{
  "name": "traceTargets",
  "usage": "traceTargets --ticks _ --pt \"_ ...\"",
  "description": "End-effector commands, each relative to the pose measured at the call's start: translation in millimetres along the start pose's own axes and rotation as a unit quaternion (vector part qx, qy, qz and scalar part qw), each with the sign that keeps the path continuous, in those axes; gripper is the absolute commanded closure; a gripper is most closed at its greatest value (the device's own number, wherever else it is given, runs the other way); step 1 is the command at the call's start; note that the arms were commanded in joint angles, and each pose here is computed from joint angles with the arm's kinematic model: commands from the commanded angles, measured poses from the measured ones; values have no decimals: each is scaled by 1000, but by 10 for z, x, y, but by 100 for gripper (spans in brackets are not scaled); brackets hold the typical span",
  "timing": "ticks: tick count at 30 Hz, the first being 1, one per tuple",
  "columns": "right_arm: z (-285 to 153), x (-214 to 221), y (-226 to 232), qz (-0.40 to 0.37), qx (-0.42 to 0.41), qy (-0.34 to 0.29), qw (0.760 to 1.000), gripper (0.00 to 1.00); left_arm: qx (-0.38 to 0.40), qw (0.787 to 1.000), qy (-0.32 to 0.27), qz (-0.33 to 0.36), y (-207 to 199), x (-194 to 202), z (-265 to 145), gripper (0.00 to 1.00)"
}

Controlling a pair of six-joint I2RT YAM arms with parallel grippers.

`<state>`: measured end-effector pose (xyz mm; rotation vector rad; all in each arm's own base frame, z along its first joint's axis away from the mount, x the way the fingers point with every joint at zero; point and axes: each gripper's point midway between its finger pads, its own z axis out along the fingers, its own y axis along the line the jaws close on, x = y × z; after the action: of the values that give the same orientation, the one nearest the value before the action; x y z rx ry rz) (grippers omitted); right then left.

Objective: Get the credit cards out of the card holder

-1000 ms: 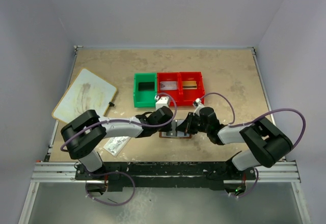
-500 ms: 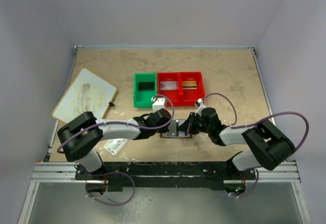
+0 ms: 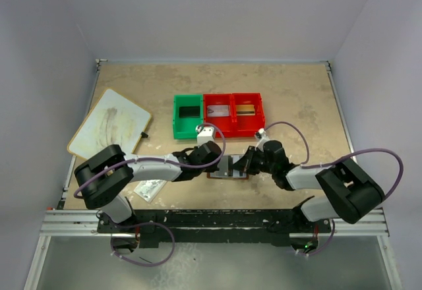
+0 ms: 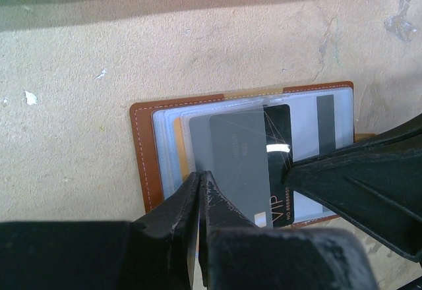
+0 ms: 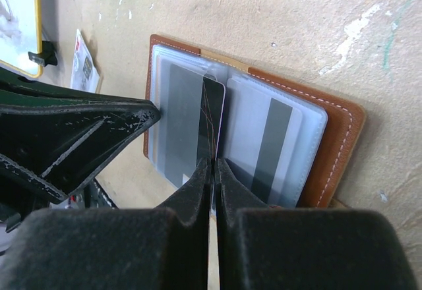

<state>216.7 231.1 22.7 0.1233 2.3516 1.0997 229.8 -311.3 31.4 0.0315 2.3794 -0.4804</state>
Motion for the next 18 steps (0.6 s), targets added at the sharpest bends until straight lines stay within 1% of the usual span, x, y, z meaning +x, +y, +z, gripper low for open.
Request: traceTargets --ticks 1,3,6,7,15,18 --pt "-42 -2 -32 4 2 -7 1000 97 -47 997 43 38 289 291 11 100" --pt "-41 -1 -3 8 -8 -9 1000 93 -46 997 43 40 280 299 7 100" --pt "-18 13 15 15 -18 -8 1000 81 -44 997 45 44 261 302 8 100" --pt "-6 15 6 16 -17 -7 1000 78 -45 997 47 47 254 304 7 100" --pt "67 33 -7 30 -29 -7 999 71 -47 996 48 54 237 315 16 100" --pt "91 67 -13 31 -33 0 999 71 -49 996 50 56 238 328 21 100"
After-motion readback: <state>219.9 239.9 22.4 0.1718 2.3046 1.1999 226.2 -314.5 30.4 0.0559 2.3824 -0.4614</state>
